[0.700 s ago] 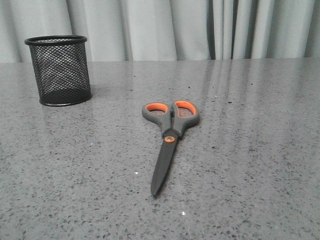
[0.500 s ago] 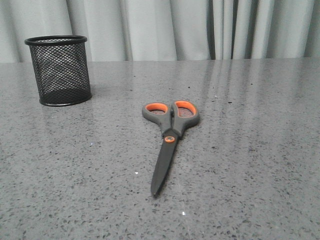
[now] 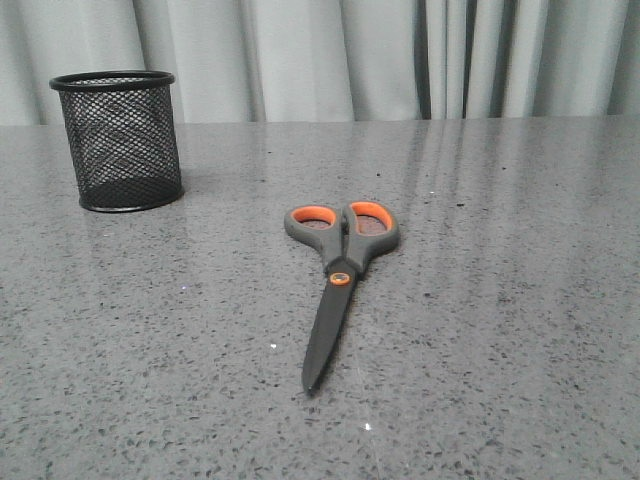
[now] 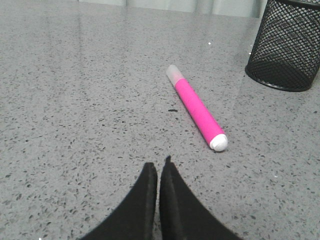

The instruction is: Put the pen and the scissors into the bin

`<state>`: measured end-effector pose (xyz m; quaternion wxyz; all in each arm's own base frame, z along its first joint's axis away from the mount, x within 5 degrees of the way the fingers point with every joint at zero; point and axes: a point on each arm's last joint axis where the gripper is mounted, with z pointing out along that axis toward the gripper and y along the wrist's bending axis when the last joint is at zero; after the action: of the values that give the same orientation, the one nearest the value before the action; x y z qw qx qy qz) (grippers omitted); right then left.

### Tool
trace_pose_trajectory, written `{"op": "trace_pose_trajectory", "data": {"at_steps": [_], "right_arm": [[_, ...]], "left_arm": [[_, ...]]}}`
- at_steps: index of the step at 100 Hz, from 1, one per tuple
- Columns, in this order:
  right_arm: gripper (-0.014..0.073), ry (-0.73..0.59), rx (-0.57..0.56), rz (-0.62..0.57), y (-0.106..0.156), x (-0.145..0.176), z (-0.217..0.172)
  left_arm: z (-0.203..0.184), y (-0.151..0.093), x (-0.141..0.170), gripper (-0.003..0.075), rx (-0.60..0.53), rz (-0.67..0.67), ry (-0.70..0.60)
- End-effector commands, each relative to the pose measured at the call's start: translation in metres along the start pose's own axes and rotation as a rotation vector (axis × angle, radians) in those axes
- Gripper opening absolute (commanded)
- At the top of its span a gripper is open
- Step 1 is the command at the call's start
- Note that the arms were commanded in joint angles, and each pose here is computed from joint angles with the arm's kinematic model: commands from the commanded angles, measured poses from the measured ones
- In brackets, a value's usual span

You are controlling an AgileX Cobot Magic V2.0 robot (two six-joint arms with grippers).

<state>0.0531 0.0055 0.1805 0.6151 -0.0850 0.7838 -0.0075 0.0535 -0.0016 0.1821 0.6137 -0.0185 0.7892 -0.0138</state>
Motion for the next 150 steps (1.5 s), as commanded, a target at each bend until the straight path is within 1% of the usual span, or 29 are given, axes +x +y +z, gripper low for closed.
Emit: {"op": "trace_pose_trajectory", "data": {"at_steps": [1,10,26,37,39,44,51,56,59,63,76,84,91,95,99,102,108,111,117,122,129,134,141,145,146,150], "right_arm": [[-0.007,-0.081,0.022,-0.007,-0.001,-0.003,0.0],[-0.007,-0.182,0.037,-0.007,-0.002,-0.012,-0.001],[-0.007,-0.479,0.083,-0.008,-0.006,-0.037,-0.01],[-0.007,-0.645,0.108,-0.009,-0.008,-0.05,-0.019],[-0.007,-0.668,0.109,-0.003,-0.008,-0.052,-0.02],[-0.007,-0.713,0.094,0.062,-0.009,-0.055,-0.022],[-0.007,-0.763,0.057,0.17,-0.009,-0.058,-0.025],[-0.007,-0.787,0.022,0.257,-0.01,-0.059,-0.026],[-0.007,-0.795,0.011,0.282,-0.01,-0.06,-0.027],[-0.007,-0.8,0.006,0.295,-0.01,-0.06,-0.027],[-0.007,-0.801,0.004,0.298,-0.01,-0.06,-0.027],[-0.0068,-0.769,0.006,0.325,-0.01,-0.058,-0.025],[-0.0068,-0.685,-0.002,0.432,-0.012,-0.056,-0.022],[-0.0068,-0.624,-0.011,0.489,-0.012,-0.056,-0.021],[-0.0068,-0.593,-0.019,0.502,-0.012,-0.059,-0.022],[-0.0068,-0.568,-0.023,0.502,-0.012,-0.06,-0.022],[-0.0066,-0.576,-0.028,0.501,-0.012,-0.068,-0.025],[-0.0066,-0.584,-0.029,0.501,-0.013,-0.072,-0.027],[-0.0065,-0.576,-0.034,0.5,-0.013,-0.082,-0.03],[-0.0051,-0.528,-0.041,0.493,-0.013,-0.091,-0.031],[-0.0034,-0.447,-0.042,0.459,-0.012,-0.1,-0.03],[-0.0018,-0.392,-0.044,0.447,-0.012,-0.108,-0.027],[0.0031,-0.346,-0.045,0.448,-0.014,-0.121,-0.023],[0.0085,-0.32,-0.046,0.448,-0.014,-0.128,-0.02],[0.0095,-0.316,-0.046,0.448,-0.014,-0.13,-0.019],[0.0163,-0.288,-0.047,0.448,-0.015,-0.137,-0.015]], "left_arm": [[0.002,0.001,0.009,-0.0019,-0.005,-0.01,-0.03],[0.002,0.001,0.009,-0.0019,-0.005,-0.01,-0.03],[0.002,0.001,0.009,-0.0019,-0.005,-0.01,-0.03],[0.002,0.002,0.004,-0.0019,-0.023,0.04,-0.081],[0.002,0.002,0.003,-0.0019,-0.024,0.04,-0.094],[0.002,0.002,0.0,-0.0019,-0.024,0.027,-0.129],[0.001,0.001,-0.004,-0.0019,-0.004,-0.062,-0.169],[0.001,0.0,-0.006,-0.0019,0.018,-0.168,-0.191],[0.0,0.0,-0.007,-0.0019,0.032,-0.235,-0.204],[0.0,-0.001,-0.009,-0.0019,0.056,-0.353,-0.219],[-0.001,-0.001,-0.013,-0.0019,0.099,-0.606,-0.253],[-0.002,0.0,-0.015,-0.0019,0.114,-0.756,-0.283],[-0.002,0.001,-0.017,-0.0019,0.129,-0.866,-0.295],[-0.002,0.001,-0.017,-0.0019,0.132,-0.898,-0.298],[-0.002,0.001,-0.017,-0.0019,0.136,-0.922,-0.299],[-0.003,0.001,-0.019,-0.0018,0.141,-0.923,-0.302],[-0.006,0.0,-0.025,-0.0013,0.154,-0.895,-0.307],[-0.008,-0.002,-0.029,-0.0001,0.158,-0.832,-0.311],[-0.015,-0.005,-0.043,0.0042,0.162,-0.651,-0.337],[-0.022,-0.007,-0.058,0.0086,0.168,-0.534,-0.359],[-0.029,-0.01,-0.076,0.0126,0.175,-0.468,-0.37],[-0.031,-0.013,-0.089,0.0148,0.187,-0.442,-0.345],[-0.029,-0.017,-0.108,0.0165,0.207,-0.393,-0.266],[-0.028,-0.02,-0.12,0.0175,0.216,-0.355,-0.216],[-0.025,-0.021,-0.121,0.0176,0.218,-0.349,-0.186],[-0.022,-0.022,-0.134,0.019,0.22,-0.318,-0.15]]}}
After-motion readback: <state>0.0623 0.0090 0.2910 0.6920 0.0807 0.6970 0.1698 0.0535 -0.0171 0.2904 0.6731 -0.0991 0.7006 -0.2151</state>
